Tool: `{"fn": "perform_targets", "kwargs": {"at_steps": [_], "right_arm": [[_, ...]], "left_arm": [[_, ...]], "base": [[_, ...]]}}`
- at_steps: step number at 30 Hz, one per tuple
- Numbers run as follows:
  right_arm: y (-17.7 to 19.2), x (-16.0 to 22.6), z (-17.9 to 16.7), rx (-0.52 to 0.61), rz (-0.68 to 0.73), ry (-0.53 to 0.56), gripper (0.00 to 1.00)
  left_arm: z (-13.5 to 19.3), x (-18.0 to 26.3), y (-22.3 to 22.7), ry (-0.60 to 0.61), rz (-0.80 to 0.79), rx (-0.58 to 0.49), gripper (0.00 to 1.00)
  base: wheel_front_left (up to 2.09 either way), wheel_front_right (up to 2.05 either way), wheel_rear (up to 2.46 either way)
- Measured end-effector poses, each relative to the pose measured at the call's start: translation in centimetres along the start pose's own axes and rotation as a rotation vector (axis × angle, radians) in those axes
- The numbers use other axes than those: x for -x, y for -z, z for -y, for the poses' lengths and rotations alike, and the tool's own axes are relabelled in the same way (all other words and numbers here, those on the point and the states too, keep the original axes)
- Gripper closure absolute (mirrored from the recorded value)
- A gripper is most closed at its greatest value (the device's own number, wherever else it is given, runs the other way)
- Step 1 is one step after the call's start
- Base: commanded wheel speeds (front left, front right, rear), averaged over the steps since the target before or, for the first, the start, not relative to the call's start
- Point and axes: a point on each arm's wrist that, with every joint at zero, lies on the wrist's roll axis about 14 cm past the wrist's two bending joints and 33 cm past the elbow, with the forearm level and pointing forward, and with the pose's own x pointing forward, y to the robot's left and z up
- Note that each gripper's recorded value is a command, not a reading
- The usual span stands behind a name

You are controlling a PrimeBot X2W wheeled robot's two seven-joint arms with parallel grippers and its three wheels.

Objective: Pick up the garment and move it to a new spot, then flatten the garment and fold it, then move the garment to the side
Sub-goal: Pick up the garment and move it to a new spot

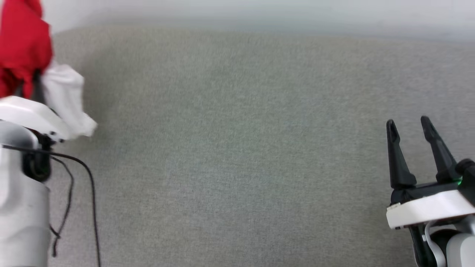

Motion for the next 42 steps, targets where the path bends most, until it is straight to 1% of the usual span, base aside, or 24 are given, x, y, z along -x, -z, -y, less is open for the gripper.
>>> {"fn": "perform_targets", "kwargs": {"at_steps": [3,7,14,19,24,29,31,35,36,37,38,42], "right_arm": [[-1.1,1.5,0.8,-0.004,0.016,0.029,0.0],[-2.5,3.3,1.6,0.013,0.039,0.063,0.0],[-3.9,6.7,3.1,0.032,0.048,0.124,0.0],[-4.4,8.8,4.1,0.033,0.046,0.169,0.0],[-4.7,9.7,4.7,0.033,0.047,0.192,0.0],[-4.1,9.6,4.9,0.031,0.026,0.199,0.0],[-3.8,9.5,5.0,0.03,0.02,0.201,0.0],[-3.4,9.4,5.0,0.024,0.009,0.201,0.0],[-3.4,9.4,5.0,0.023,0.01,0.201,0.0],[-3.3,9.4,5.0,0.022,0.009,0.201,0.0],[-3.3,9.4,4.9,0.021,0.009,0.197,0.0],[-3.4,9.7,4.5,0.017,0.009,0.188,0.0]], "left_arm": [[2.8,1.0,-0.2,0.062,0.017,0.032,1.0],[6.9,2.6,-0.2,0.174,0.02,0.031,1.0],[16.3,6.7,1.3,0.428,-0.015,0.009,1.0],[22.4,10.8,3.8,0.605,-0.077,-0.002,1.0],[27.7,15.4,7.7,0.77,-0.201,-0.004,1.0],[31.0,20.2,12.6,0.904,-0.36,-0.024,1.0],[31.8,21.8,14.1,0.949,-0.406,-0.047,1.0],[32.7,23.8,15.7,1.004,-0.459,-0.044,1.0],[32.9,24.1,15.8,1.013,-0.457,-0.044,0.56],[32.9,24.3,15.7,1.019,-0.452,-0.044,0.18],[33.0,24.5,15.7,1.027,-0.447,-0.04,0.0],[33.4,24.8,13.9,1.046,-0.356,-0.019,0.0]], "base": [[0.0,0.0,0.0],[0.0,0.0,0.0],[0.0,0.0,0.0],[0.0,0.0,0.0],[0.0,0.0,0.0],[0.0,0.0,0.0],[0.0,0.0,0.0],[0.0,0.0,0.0],[0.0,0.0,0.0],[0.0,0.0,0.0],[0.0,0.0,0.0],[0.0,0.0,0.0]]}}
